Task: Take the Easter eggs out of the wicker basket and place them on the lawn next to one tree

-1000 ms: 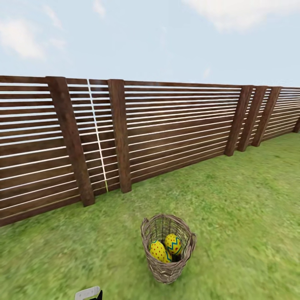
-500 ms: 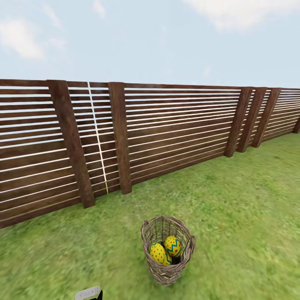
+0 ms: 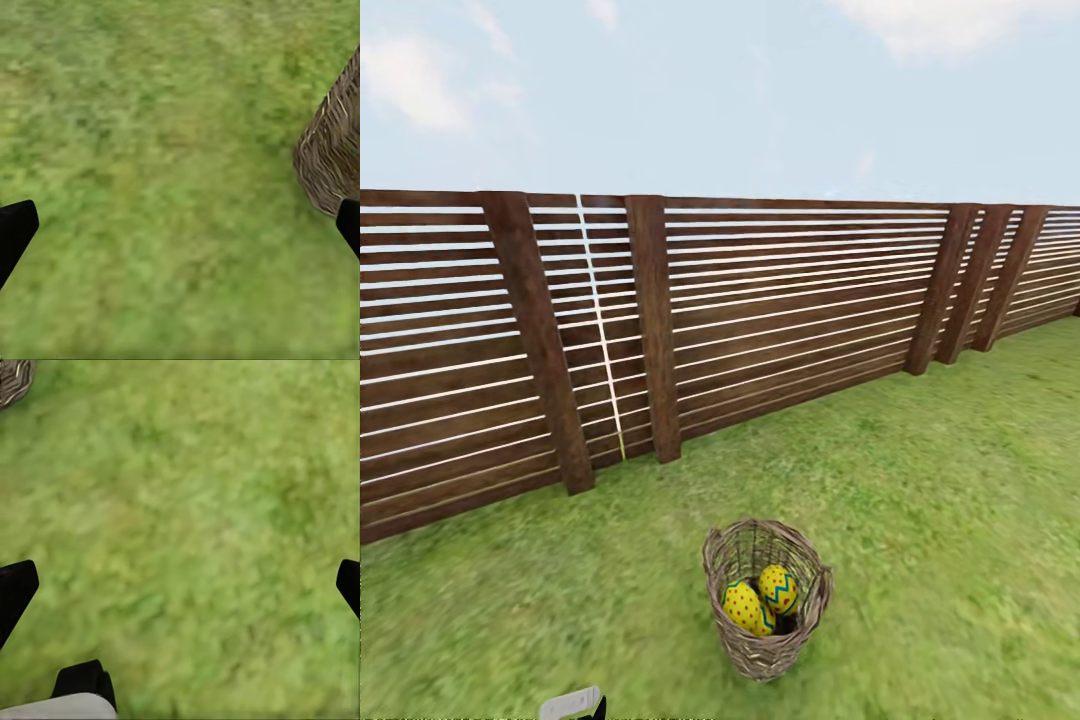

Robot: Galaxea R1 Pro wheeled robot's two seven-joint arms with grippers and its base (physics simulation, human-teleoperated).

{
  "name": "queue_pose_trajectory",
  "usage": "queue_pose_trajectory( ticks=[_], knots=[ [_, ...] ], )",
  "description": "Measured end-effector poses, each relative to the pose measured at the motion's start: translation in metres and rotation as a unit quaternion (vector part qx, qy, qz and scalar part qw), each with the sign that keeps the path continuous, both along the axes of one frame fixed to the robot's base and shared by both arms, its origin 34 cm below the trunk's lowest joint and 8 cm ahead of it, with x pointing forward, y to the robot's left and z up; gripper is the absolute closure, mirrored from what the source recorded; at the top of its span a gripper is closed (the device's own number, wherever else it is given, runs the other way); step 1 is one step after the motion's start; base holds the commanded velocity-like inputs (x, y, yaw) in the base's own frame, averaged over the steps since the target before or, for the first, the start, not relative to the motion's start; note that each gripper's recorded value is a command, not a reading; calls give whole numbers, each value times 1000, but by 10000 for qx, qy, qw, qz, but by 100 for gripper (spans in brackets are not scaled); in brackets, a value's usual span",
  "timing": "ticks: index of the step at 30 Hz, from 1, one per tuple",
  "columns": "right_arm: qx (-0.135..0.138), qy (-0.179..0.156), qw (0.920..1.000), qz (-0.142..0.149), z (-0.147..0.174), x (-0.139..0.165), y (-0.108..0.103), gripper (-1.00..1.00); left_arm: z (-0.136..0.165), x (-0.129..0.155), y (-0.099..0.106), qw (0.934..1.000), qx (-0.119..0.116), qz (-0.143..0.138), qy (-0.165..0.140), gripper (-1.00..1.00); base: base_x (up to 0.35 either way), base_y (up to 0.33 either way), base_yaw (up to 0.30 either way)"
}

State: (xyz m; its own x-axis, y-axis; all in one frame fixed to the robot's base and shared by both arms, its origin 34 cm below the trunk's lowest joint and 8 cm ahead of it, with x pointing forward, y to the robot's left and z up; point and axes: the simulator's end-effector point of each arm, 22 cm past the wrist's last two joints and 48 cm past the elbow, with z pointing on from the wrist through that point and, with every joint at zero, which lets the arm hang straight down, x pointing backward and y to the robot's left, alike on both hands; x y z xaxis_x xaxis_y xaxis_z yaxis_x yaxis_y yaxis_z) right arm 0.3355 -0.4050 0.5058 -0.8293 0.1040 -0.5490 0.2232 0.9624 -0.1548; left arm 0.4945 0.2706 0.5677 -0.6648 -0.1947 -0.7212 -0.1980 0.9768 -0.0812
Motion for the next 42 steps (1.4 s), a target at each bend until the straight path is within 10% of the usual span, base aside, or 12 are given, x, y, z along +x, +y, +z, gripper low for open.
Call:
queue_pose_trajectory(
  ticks=[42],
  knots=[
    [-23, 302, 9995, 12, 44, -20, -3, -100, 34, -17, 0, 9996, -3, 7, 283, -100, 0, 0, 66]
  ],
)
